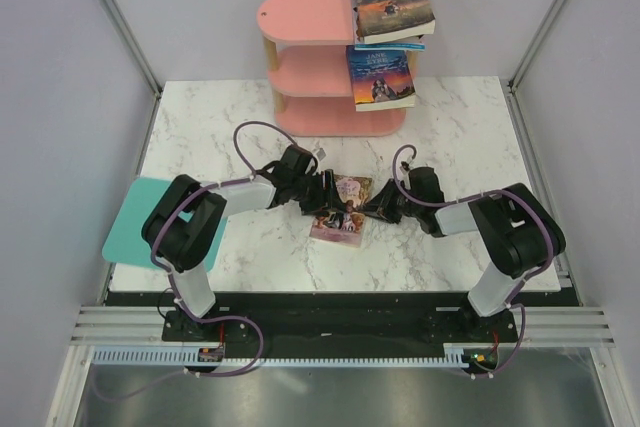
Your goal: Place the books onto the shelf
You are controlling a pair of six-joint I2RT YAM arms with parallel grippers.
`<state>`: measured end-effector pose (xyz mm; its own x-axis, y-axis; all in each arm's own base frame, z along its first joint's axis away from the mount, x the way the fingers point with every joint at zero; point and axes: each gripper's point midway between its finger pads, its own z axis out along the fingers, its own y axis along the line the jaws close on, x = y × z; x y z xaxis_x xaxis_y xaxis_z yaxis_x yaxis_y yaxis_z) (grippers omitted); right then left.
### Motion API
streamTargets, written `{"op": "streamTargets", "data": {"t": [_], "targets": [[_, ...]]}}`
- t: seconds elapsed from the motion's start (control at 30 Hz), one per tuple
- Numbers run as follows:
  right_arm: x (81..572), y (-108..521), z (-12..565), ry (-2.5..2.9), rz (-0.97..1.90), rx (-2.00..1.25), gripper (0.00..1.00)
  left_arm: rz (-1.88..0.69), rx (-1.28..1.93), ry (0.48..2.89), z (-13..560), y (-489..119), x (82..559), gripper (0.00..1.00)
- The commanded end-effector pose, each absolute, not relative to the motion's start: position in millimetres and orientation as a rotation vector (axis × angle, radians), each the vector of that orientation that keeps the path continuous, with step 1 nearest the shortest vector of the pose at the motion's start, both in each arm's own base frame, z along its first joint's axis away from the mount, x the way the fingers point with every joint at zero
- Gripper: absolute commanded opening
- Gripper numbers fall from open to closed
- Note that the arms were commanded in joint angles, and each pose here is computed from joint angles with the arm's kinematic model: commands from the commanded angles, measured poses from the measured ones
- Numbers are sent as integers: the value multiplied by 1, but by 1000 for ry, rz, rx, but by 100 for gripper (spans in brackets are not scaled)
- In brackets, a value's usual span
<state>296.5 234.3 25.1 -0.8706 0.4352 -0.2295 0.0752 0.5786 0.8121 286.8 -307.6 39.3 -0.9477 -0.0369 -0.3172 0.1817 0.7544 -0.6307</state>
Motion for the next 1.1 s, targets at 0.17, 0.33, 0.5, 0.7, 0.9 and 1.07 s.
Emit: {"op": "streamTargets", "data": {"t": [0.17, 0.33, 0.5, 0.7, 0.9, 1.07], "targets": [[319, 246, 77, 2291, 1279, 239, 12, -900, 179, 2467, 97, -275, 318, 66], [323, 243, 106, 2232, 1355, 155, 13, -831, 144, 2478, 91, -243, 333, 67], [321, 243, 130, 2203, 1402, 60, 13, -894, 143, 2441, 82, -241, 338, 66], [313, 247, 148, 2161, 1526, 8, 15, -1050, 152, 2327, 91, -258, 345, 66], [308, 252, 149, 2144, 1600, -24, 16, -1181, 166, 2229, 112, -274, 351, 65], [308, 255, 147, 2133, 1659, 13, 18, -1290, 173, 2197, 121, -285, 347, 59]]}}
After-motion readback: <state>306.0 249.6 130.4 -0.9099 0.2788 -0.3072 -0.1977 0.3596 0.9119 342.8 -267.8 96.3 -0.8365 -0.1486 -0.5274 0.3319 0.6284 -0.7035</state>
